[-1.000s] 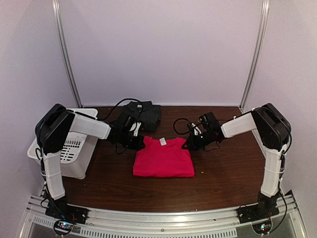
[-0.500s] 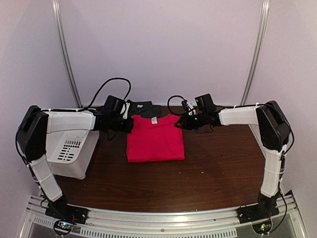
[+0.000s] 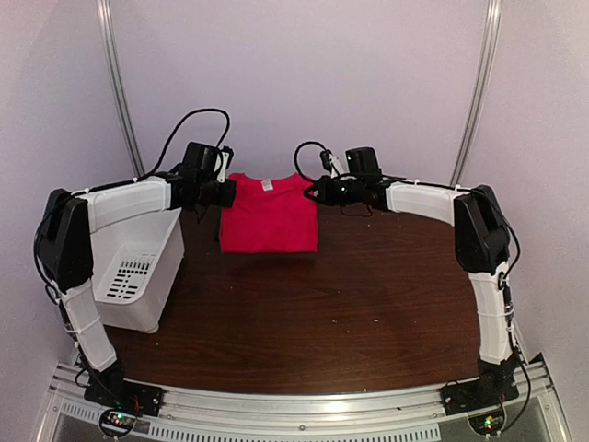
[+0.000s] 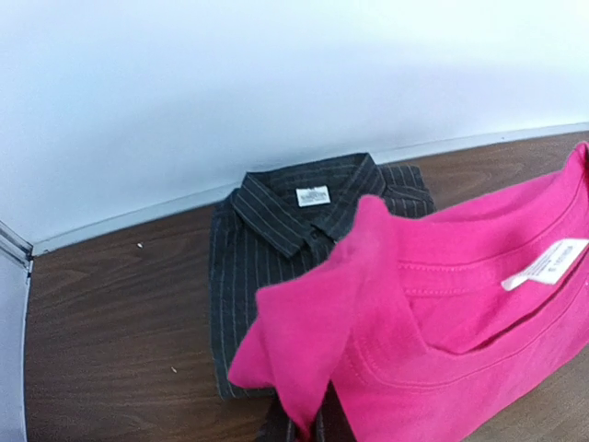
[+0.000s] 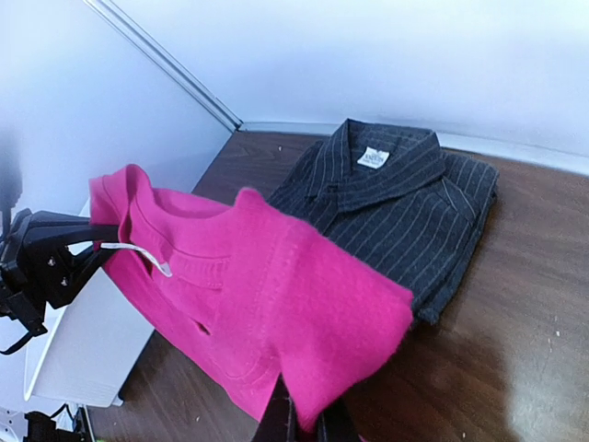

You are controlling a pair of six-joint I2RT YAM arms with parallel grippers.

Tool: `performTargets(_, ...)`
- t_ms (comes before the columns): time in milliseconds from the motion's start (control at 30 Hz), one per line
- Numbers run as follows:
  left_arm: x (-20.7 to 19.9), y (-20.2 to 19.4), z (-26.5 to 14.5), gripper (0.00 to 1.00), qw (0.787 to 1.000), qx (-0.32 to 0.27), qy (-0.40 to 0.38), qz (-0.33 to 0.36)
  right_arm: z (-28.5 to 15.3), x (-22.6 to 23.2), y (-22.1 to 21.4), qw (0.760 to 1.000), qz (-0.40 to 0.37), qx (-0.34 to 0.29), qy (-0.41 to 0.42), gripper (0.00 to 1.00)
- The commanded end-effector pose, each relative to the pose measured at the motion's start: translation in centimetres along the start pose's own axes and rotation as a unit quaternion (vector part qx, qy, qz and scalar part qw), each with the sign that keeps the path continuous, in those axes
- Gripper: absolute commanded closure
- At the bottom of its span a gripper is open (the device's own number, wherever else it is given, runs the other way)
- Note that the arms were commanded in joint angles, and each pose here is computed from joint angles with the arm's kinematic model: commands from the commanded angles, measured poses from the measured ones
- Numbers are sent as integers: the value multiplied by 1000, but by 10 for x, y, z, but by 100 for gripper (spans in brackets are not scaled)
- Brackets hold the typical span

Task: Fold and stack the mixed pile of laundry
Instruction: Place the square-folded T-shirt at the corner of the board.

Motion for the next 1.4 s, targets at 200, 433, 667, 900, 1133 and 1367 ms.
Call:
performTargets(200, 47, 38, 31, 100, 998, -15, 55, 13, 46, 4, 41, 999, -4, -49, 16, 100)
performTargets(433, 76, 41, 59, 100, 998, -11, 57, 2, 72, -15, 38, 997, 20, -69, 20, 100)
performTargets(667, 83, 33, 89, 100, 998, -6, 65, 21, 84, -36, 36, 995, 27, -94, 14, 100)
performTargets(900, 97, 41, 104, 100, 996, -24, 83, 14, 91, -52, 37, 991, 38, -126, 20, 100)
performTargets(1133, 100, 31, 135, 100, 996, -9, 83, 33, 101, -68, 32, 987, 38, -156, 11, 100)
performTargets(1367, 103, 17, 156, 100, 994, -18, 108, 31, 105, -80, 31, 981, 29, -192, -19, 93)
Point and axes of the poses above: each gripper's point midway between its finger pads, its own z axis out along the fingers, its own x axis along the line the jaws close on, y = z × x, the point moved 10 cm from there along -z, back along the fingers, and after that the axes turned 1 degree about z, right-handed, at the moved point
